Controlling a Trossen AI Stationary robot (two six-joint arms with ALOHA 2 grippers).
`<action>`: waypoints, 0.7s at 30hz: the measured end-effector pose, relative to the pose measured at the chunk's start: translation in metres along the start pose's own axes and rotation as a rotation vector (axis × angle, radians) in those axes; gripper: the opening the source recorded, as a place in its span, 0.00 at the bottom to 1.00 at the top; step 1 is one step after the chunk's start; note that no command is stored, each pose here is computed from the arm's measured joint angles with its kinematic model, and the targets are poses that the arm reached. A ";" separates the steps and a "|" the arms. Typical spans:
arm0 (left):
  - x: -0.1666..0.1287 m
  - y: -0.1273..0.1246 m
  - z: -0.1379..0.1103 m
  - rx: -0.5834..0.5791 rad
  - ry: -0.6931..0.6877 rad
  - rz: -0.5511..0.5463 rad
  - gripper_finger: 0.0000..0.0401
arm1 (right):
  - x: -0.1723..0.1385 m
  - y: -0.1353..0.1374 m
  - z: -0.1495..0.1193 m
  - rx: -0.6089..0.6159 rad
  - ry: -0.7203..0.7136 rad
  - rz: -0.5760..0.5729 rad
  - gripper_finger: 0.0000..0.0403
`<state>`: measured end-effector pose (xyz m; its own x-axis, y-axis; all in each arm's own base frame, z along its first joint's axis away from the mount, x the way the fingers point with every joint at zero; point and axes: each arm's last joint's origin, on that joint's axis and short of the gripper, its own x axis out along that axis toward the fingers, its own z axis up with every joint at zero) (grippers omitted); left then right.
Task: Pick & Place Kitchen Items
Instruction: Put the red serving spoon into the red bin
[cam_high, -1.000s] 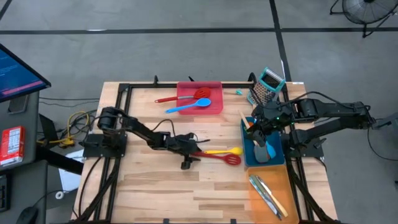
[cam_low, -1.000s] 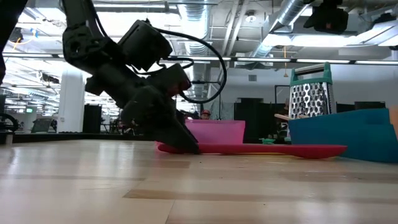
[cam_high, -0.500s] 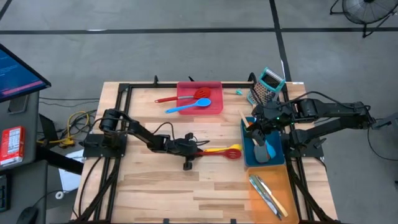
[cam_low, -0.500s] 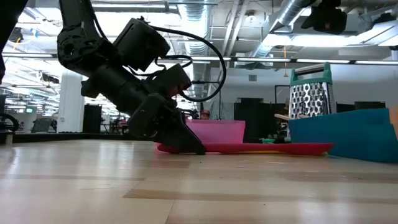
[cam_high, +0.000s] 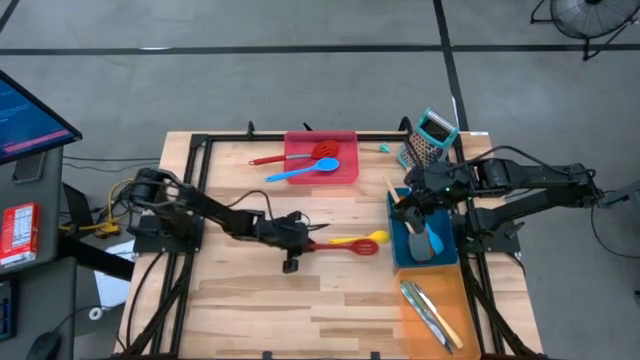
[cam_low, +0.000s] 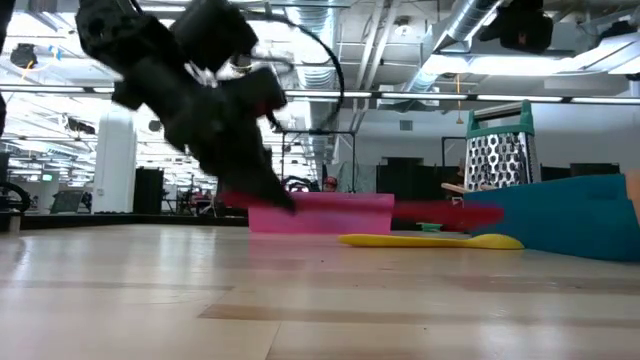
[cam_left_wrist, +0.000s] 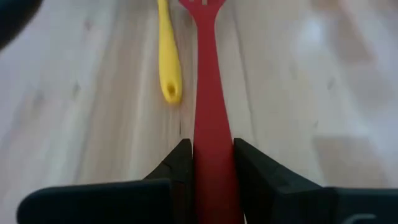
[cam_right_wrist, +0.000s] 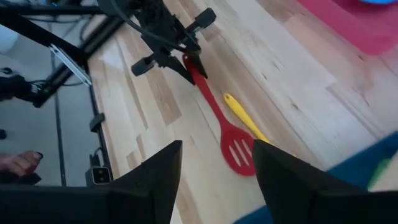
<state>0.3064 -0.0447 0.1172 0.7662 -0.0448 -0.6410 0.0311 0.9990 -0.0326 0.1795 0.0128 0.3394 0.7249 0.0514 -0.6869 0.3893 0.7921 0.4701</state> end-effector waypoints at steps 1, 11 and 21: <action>-0.006 0.000 0.005 -0.011 -0.016 -0.001 0.17 | 0.000 0.001 0.001 -0.003 -0.011 0.009 0.48; -0.078 0.007 0.030 -0.102 -0.241 0.135 0.17 | -0.001 0.007 0.008 -0.008 -0.089 0.076 0.48; -0.157 0.019 0.043 -0.311 -0.575 0.299 0.17 | -0.001 0.018 0.023 -0.054 -0.259 0.139 0.48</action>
<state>0.2139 -0.0188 0.2499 0.9327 0.3259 -0.1543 -0.3517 0.9166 -0.1902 0.1985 0.0126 0.3615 0.8928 0.0101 -0.4504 0.2505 0.8198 0.5149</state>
